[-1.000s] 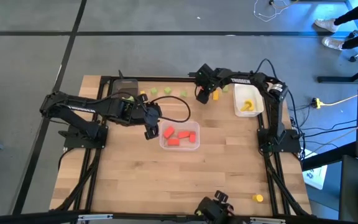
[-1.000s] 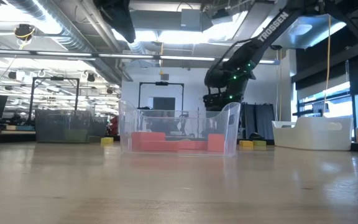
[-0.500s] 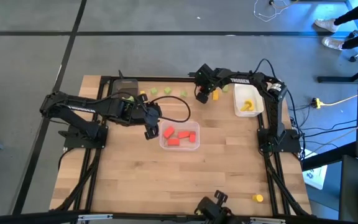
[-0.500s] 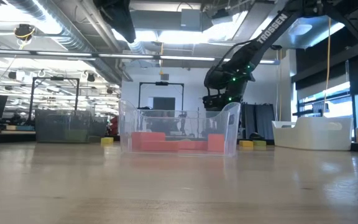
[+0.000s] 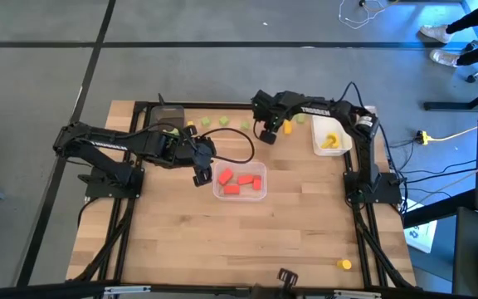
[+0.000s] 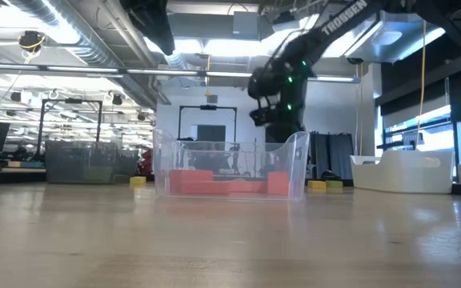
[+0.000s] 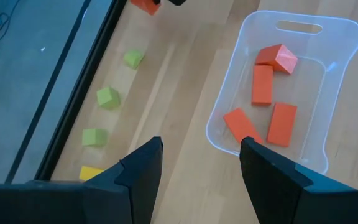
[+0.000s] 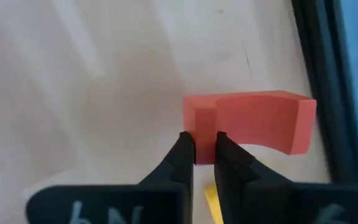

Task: Sort & place blocks by color
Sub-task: Put the orange block into the transparent bin

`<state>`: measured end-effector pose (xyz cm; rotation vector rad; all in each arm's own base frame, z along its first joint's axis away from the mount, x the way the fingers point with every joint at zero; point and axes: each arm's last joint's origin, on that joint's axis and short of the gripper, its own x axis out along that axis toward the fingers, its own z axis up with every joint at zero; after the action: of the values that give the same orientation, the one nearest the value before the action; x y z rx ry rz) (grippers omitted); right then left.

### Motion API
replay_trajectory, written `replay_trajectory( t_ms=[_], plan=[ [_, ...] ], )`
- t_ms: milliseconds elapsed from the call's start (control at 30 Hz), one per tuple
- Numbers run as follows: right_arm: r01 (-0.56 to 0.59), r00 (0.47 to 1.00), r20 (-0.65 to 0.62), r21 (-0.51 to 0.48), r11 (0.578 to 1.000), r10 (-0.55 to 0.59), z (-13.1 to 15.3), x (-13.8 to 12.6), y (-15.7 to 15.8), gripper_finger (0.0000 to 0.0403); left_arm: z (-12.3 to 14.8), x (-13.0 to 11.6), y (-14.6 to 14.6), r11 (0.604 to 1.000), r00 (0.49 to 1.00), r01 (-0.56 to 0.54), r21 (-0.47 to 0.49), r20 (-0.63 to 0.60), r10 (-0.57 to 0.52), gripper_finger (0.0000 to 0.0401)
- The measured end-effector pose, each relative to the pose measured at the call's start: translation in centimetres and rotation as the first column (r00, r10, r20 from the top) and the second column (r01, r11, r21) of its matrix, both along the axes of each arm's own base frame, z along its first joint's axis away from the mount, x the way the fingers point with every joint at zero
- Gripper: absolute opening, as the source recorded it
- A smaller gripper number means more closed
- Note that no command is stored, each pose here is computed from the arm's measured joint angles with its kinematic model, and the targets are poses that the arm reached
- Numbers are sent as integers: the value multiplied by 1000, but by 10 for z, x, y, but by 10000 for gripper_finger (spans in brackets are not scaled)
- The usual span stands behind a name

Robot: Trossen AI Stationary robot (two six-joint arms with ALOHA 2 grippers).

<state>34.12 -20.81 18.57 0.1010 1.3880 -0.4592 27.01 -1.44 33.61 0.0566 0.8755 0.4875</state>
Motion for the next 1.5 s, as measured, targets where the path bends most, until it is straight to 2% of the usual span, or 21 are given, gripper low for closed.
replay_trajectory(
  t_ms=[133, 300, 433, 667, 933, 1167, 1500],
  plan=[
    [-55, 998, -28, -10, 998, 54, 26, 17, 25, 32, 0, -1, 1, 1000, 1000, -5, 15, -11, 5, 202],
    [-133, 991, -30, -2, 991, 133, 53, 37, 67, 32, -1, -6, 4, 992, 996, -77, 101, -37, 81, 202],
    [-208, 978, -17, -1, 978, 208, 65, 51, 108, 32, 0, -10, 4, 990, 994, -100, 100, -38, 104, 202],
    [-304, 953, 3, 13, 953, 304, 69, 62, 186, 32, -1, -10, 0, 998, 997, -50, 31, -52, 51, 202],
    [-352, 933, 94, 40, 935, 348, 68, 65, 254, 32, -1, -10, -5, 999, 998, -29, 31, -53, 31, 202],
    [-389, 914, 158, 77, 918, 374, 50, 66, 278, 32, -1, -10, -7, 999, 998, -24, 36, -53, 26, 202],
    [-371, 924, 142, 95, 924, 356, 28, 64, 269, 32, -1, -10, -7, 999, 998, -24, 36, -52, 25, 202]
  ],
)
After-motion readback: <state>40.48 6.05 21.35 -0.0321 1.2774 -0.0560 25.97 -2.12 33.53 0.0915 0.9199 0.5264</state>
